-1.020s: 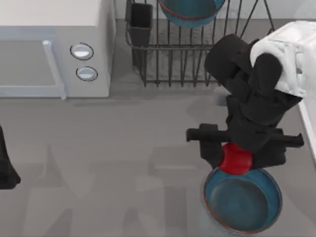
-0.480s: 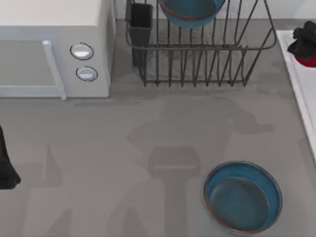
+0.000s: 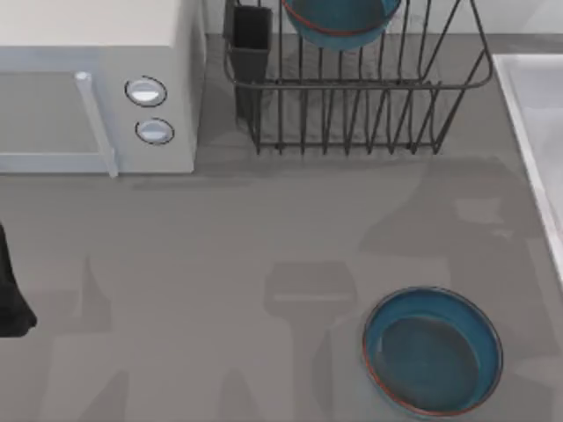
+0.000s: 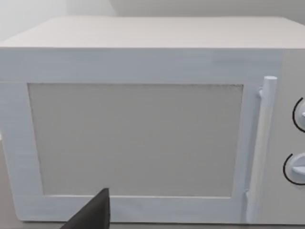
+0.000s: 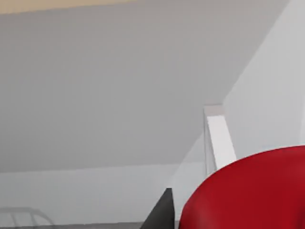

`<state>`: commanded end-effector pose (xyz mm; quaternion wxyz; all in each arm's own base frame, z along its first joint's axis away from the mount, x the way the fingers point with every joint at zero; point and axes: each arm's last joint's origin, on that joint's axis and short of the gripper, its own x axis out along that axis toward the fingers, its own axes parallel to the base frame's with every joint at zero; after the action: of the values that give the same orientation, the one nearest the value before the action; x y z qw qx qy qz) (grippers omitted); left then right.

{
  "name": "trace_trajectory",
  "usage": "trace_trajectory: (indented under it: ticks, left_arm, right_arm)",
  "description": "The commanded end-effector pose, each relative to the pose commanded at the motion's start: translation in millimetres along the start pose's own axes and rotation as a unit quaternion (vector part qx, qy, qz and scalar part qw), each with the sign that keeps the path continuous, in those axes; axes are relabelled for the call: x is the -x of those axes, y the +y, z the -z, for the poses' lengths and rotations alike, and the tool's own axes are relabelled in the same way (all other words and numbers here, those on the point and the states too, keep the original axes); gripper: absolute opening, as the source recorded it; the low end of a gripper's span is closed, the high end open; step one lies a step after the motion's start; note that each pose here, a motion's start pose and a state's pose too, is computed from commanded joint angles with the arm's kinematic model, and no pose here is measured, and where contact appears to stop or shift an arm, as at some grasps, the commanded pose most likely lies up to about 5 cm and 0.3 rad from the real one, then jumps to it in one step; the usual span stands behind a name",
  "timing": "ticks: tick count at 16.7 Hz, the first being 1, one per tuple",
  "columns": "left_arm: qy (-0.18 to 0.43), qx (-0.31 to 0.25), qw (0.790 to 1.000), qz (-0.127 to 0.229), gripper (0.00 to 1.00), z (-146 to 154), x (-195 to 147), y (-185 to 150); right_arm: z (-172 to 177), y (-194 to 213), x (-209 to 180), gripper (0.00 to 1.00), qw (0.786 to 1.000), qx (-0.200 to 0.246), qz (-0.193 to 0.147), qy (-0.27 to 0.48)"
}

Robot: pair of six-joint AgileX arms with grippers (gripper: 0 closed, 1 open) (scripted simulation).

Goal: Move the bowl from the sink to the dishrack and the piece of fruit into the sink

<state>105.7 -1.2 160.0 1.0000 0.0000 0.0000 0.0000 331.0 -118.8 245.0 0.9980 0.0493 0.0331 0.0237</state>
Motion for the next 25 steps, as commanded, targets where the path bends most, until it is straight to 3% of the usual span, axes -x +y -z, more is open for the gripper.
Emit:
trace_trajectory:
  ticks: [3, 7, 17, 25]
  left_arm:
    - [0.0, 0.0, 1.0, 0.0, 1.0, 0, 0, 0]
    - [0.0, 0.0, 1.0, 0.0, 1.0, 0, 0, 0]
    - [0.0, 0.0, 1.0, 0.0, 1.0, 0, 0, 0]
    - [0.0, 0.0, 1.0, 0.0, 1.0, 0, 0, 0]
  right_arm:
    - [13, -12, 33, 0.0, 0.998, 0.046, 0.023, -0.037]
    - [36, -18, 60, 0.0, 0.998, 0.051, 0.029, -0.036]
    - [50, -24, 56, 0.0, 0.998, 0.049, 0.032, -0.034]
    - [147, -38, 46, 0.0, 0.998, 0.046, 0.03, -0.03]
